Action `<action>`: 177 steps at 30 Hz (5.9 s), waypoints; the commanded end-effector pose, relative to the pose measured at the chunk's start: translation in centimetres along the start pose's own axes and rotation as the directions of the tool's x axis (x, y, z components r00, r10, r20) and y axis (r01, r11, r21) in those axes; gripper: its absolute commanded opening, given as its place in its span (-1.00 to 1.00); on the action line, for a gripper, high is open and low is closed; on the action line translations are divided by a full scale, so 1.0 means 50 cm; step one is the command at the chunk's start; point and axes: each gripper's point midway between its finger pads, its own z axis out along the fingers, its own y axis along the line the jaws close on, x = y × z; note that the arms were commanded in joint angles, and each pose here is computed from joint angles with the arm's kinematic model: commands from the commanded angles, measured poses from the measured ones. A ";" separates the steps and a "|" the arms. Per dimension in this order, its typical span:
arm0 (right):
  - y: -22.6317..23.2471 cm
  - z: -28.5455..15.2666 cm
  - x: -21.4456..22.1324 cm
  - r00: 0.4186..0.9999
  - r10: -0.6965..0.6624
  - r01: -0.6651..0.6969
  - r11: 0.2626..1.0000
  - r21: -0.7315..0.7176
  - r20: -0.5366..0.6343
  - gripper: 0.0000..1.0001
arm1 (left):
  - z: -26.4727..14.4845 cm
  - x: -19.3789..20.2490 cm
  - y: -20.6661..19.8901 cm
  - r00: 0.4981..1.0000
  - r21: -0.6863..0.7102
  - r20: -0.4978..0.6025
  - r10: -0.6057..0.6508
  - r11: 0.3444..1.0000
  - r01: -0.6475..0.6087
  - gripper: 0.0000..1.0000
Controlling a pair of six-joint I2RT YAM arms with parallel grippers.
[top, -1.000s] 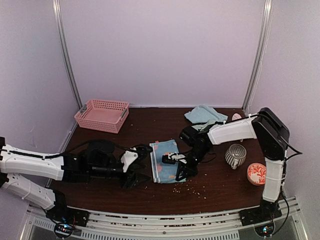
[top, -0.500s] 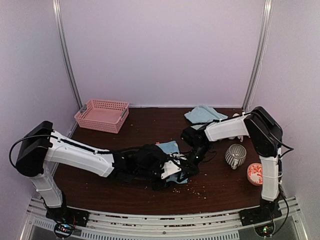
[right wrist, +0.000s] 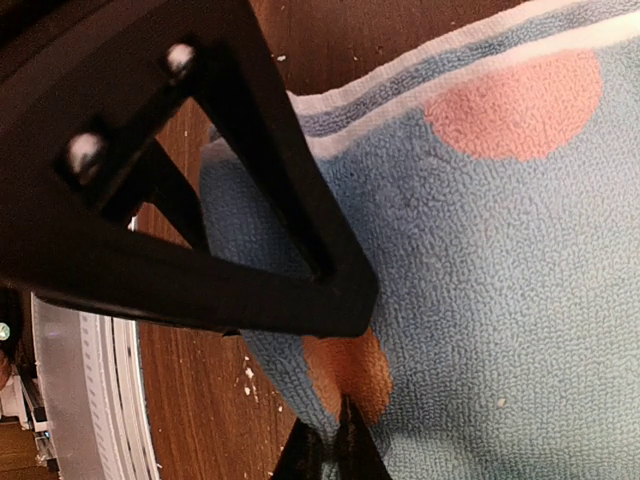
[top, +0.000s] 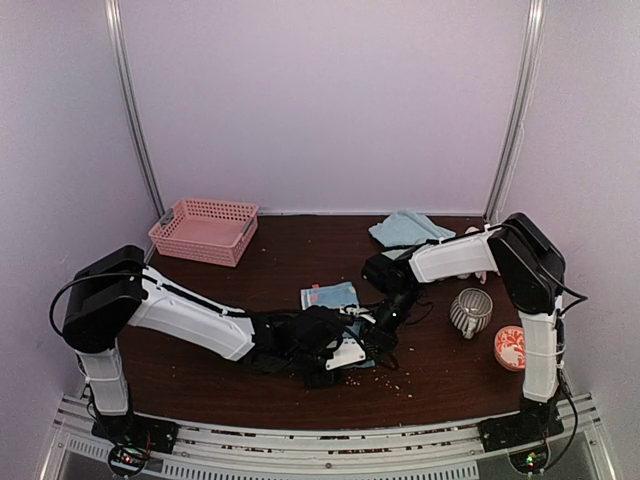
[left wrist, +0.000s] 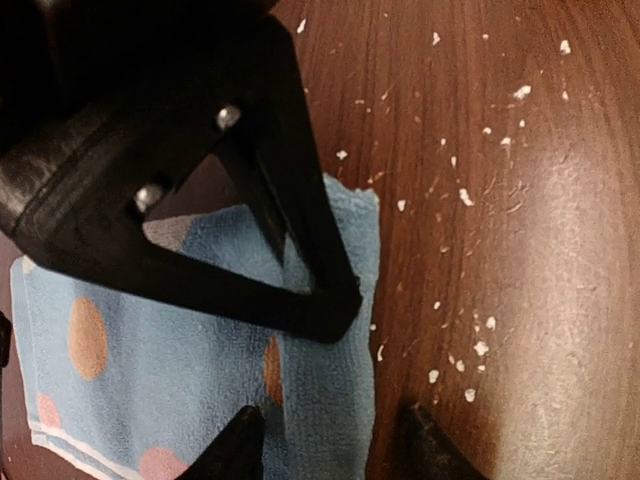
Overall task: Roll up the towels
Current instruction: Roll the towel at the center of the board.
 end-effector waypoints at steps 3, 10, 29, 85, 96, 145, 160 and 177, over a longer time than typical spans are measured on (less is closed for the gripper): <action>-0.005 0.011 0.020 0.999 0.044 -0.044 0.999 -0.018 -0.030 -0.95 | 0.006 -0.022 0.023 1.000 -0.059 0.019 0.014 0.998 -0.013 -0.23; -0.004 0.011 0.018 0.999 0.045 -0.046 0.999 -0.018 -0.026 -0.94 | 0.006 -0.032 0.011 0.999 -0.022 0.045 0.010 1.000 -0.009 -0.62; 0.052 -0.333 -0.056 0.951 -0.022 -0.012 0.994 0.107 0.310 -0.22 | 0.002 -0.005 -0.053 0.936 0.366 0.061 -0.348 0.880 0.303 -1.00; -0.012 0.068 0.080 0.712 -0.455 0.694 0.573 0.436 -0.535 -0.85 | 0.055 0.096 -0.023 0.631 0.545 -0.341 -0.697 0.400 0.736 -0.49; 0.123 0.088 0.107 0.823 -0.366 0.477 0.861 0.178 -0.435 -0.95 | -0.111 0.114 0.181 0.711 0.116 -0.072 -0.700 0.702 0.703 0.07; 0.002 0.087 0.065 0.915 0.180 -0.236 0.965 -0.117 -0.362 -1.00 | -0.018 -0.024 -0.053 0.997 0.057 -0.066 -0.045 0.997 0.049 -0.73; 0.058 -0.293 -0.134 0.993 0.054 -0.066 0.991 0.115 0.105 -0.48 | -0.032 -0.020 -0.115 0.954 0.407 -0.052 -0.295 0.866 0.290 -1.00; 0.304 -0.334 -0.113 0.868 -0.475 0.395 0.835 0.382 0.141 -0.38 | 0.021 0.035 -0.100 0.688 0.686 -0.380 -0.618 0.310 0.658 -1.00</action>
